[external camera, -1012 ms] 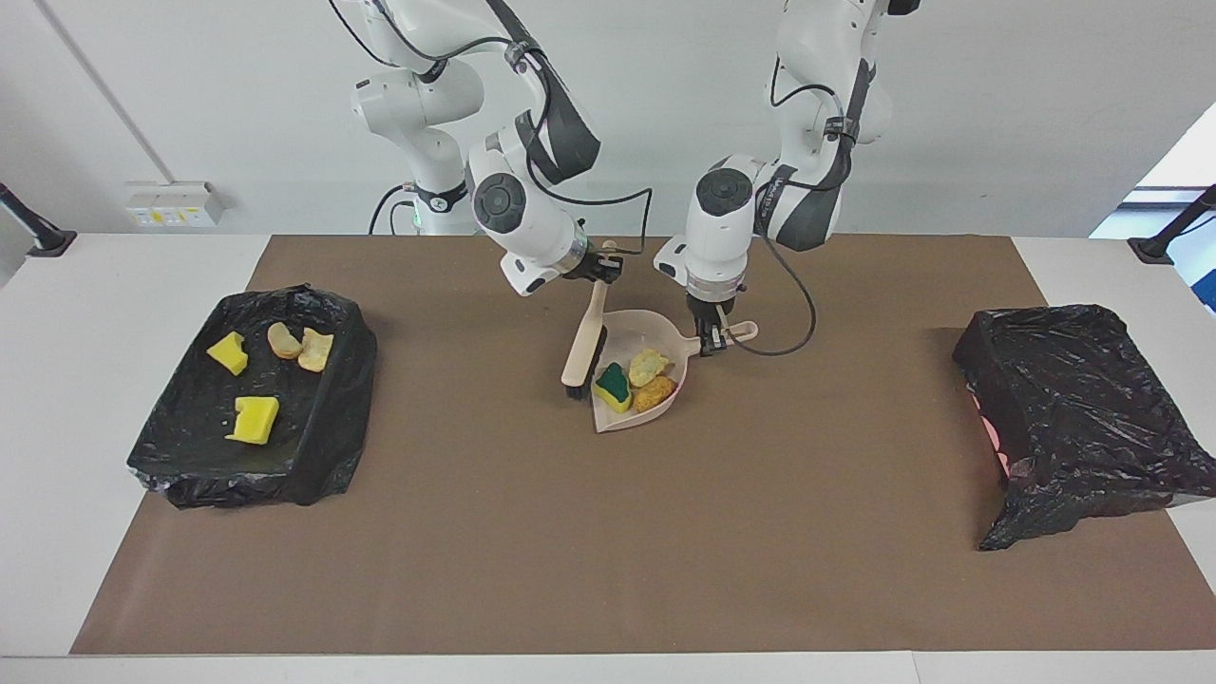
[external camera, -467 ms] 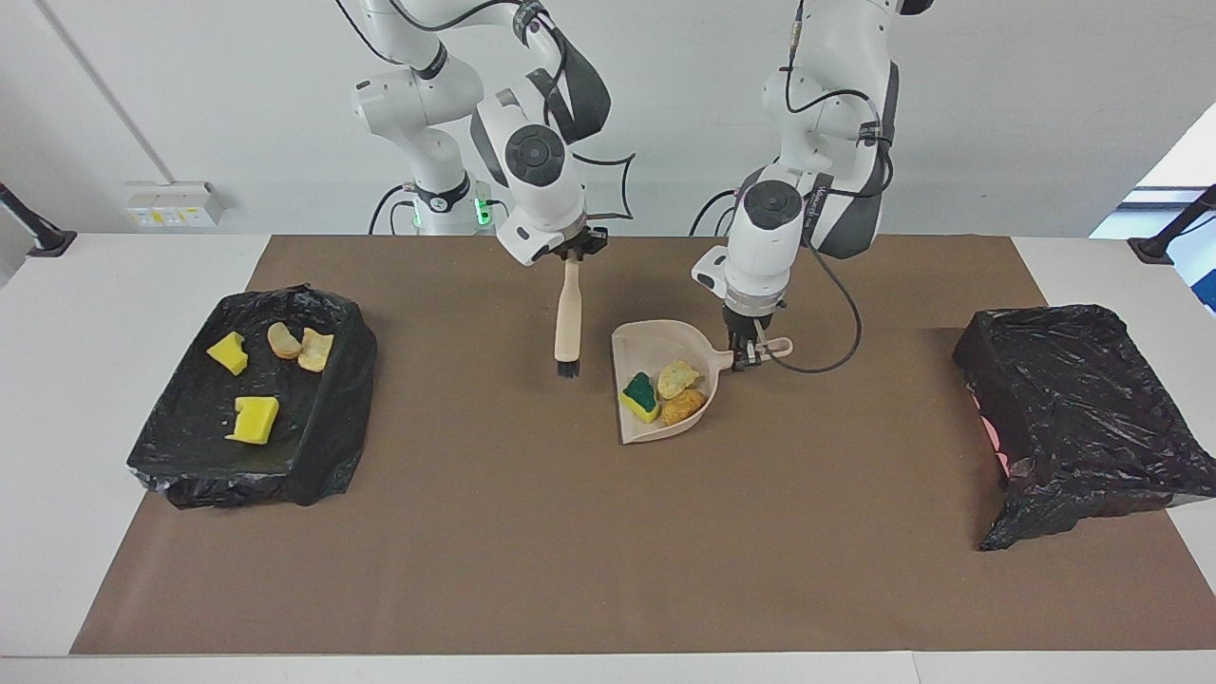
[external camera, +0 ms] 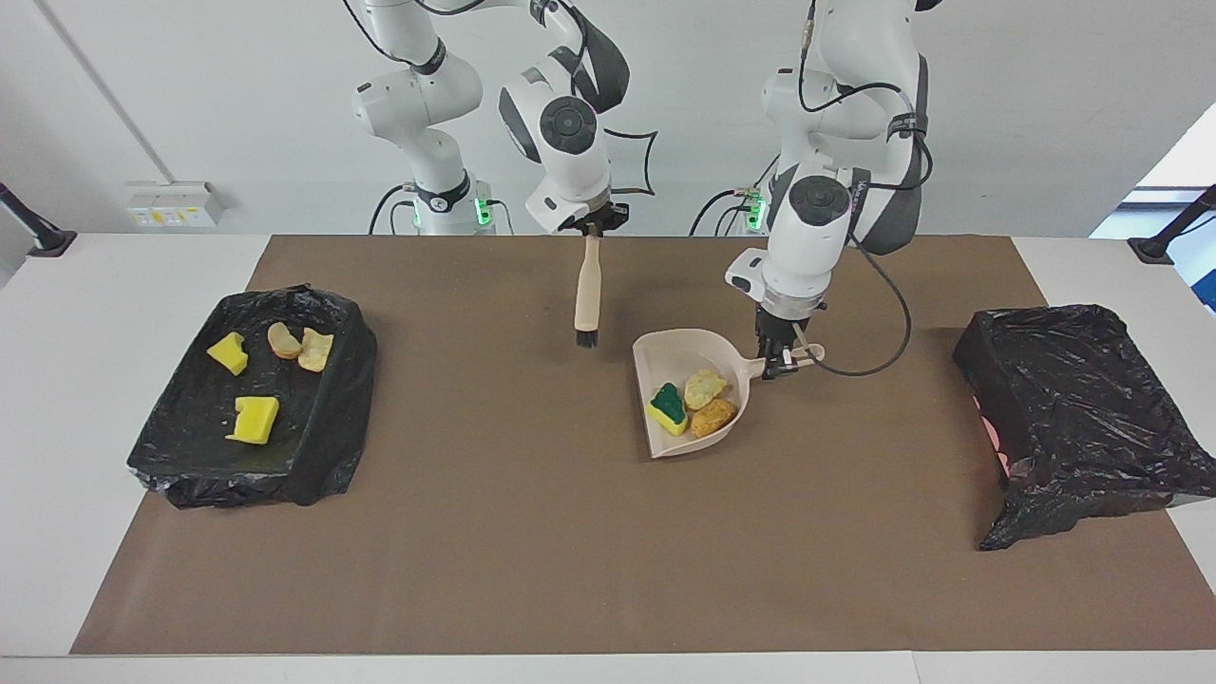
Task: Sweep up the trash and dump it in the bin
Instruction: 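Carry the dustpan to the black bag with the left gripper, then tip the dustpan over the black bag with the left gripper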
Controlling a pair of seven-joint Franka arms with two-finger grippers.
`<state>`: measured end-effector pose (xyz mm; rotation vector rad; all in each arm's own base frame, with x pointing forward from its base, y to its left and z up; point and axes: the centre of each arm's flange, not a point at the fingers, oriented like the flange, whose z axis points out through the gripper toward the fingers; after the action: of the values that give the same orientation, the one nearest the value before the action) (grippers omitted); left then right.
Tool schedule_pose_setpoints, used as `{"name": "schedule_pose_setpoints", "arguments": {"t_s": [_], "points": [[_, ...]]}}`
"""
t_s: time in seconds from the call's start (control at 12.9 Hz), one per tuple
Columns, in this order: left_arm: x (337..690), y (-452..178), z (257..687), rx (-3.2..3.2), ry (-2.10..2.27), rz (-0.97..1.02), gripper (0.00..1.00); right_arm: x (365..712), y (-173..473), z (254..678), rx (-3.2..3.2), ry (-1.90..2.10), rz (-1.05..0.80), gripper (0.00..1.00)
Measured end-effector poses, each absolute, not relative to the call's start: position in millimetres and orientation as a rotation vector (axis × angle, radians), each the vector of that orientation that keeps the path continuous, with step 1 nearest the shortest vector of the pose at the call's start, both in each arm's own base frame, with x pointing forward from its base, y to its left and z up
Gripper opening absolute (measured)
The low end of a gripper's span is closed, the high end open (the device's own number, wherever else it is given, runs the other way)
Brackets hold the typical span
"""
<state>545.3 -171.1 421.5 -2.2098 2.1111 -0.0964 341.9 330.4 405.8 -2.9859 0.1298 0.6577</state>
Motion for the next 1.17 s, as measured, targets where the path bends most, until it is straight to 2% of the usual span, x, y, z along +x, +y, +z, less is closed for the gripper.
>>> {"name": "schedule_pose_setpoints", "arguments": {"t_s": [0.54,0.7,1.09,1.17], "points": [[575,-49,518,-2.301,2.038,-0.082,0.31,304,357,350,-3.016,0.161,0.653,0.26],[578,-10,533,-2.361,1.982,-0.098,0.31,294,361,337,-3.030,0.139,0.668,0.26],[588,104,552,-2.391,1.934,-0.090,0.31,290,363,335,-3.035,0.126,0.669,0.26],[588,129,552,-2.397,1.920,-0.088,0.31,290,363,335,-3.036,0.127,0.670,0.33]]}}
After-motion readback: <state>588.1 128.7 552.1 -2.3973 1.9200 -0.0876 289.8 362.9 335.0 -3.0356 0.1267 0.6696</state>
